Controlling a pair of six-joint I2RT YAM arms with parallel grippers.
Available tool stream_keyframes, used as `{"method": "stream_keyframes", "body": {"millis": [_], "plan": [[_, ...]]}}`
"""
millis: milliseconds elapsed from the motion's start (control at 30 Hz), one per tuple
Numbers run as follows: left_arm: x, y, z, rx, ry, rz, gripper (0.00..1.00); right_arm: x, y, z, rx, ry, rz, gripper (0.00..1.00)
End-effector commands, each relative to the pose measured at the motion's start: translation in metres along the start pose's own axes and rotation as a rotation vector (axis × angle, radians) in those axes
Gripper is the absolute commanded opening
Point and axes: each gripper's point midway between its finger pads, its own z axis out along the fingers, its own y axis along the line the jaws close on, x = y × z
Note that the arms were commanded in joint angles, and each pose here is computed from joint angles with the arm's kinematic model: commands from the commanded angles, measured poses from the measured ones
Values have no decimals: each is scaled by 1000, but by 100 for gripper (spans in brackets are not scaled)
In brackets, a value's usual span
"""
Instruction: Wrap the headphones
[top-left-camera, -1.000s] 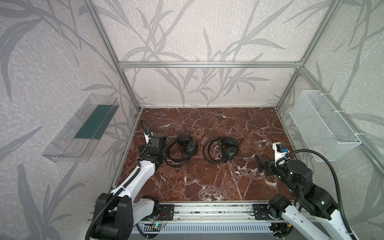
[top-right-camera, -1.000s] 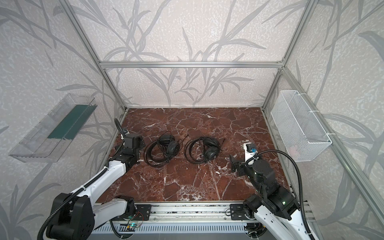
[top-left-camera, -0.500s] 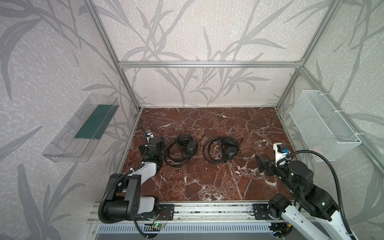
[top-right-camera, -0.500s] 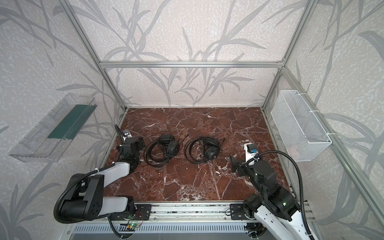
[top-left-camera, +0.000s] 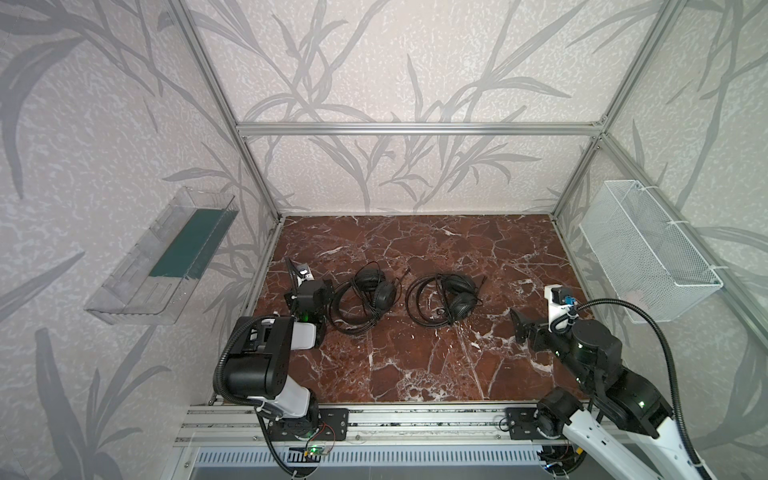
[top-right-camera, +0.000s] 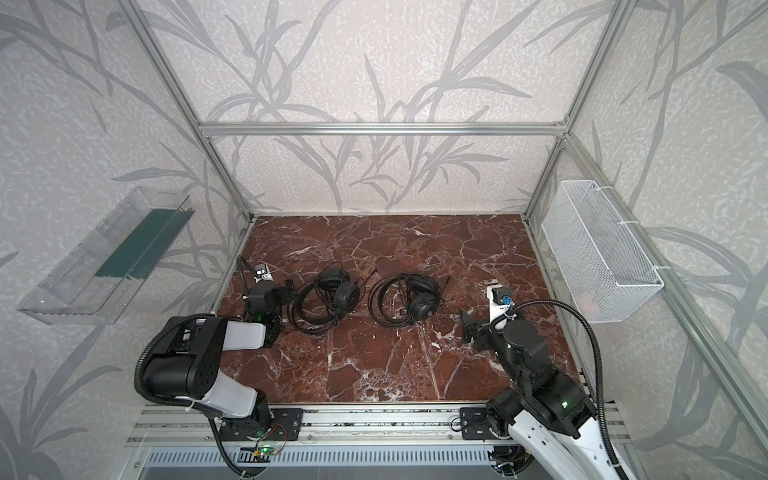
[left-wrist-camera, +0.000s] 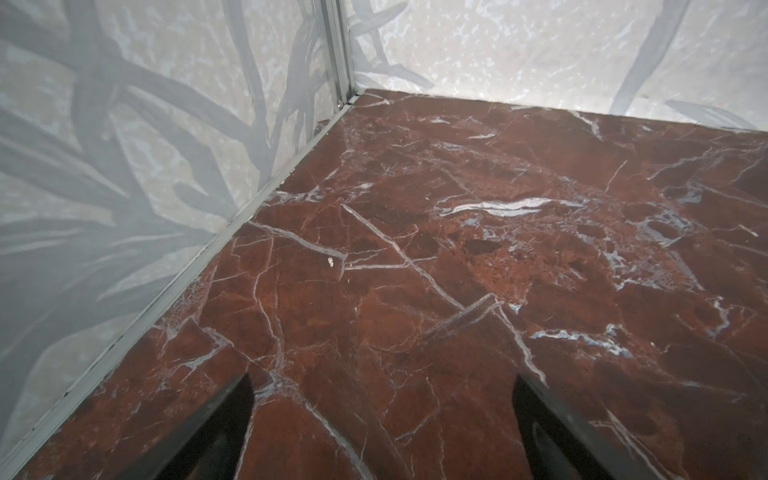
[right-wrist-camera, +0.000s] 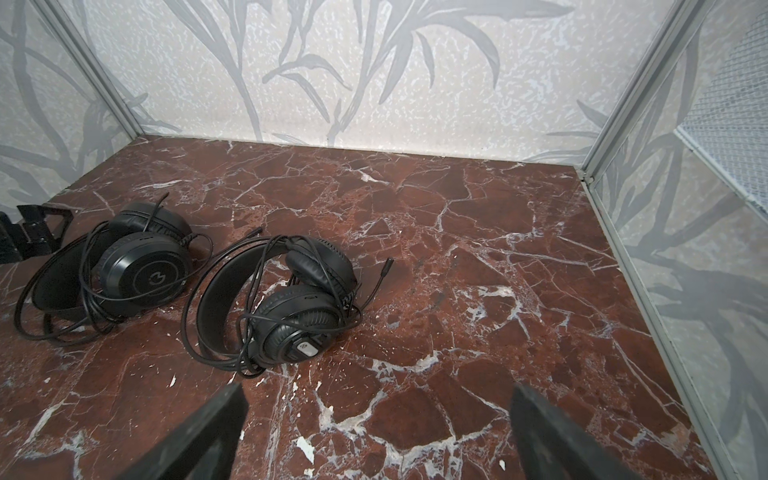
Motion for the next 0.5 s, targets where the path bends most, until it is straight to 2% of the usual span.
{"method": "stream_keyframes", "body": {"millis": [0,133,233,333,467], "plan": [[-17,-5,-1,21,-99,8,99,-16,-6,7,55,-56,41,99],[-16,-5,-2,12,-75,4,99,-29,-3,31,88,-130,98,99],[-16,-5,-2,14,-86,4,99,-38,-5,57,151,-166,66,99],[-17,-5,-2,13,-94,5,99,-31,-22,91,270,-109,18,99],[-17,-4,-2,14,-93,3,99,-3,-66,126,413,-51,39,99]]}}
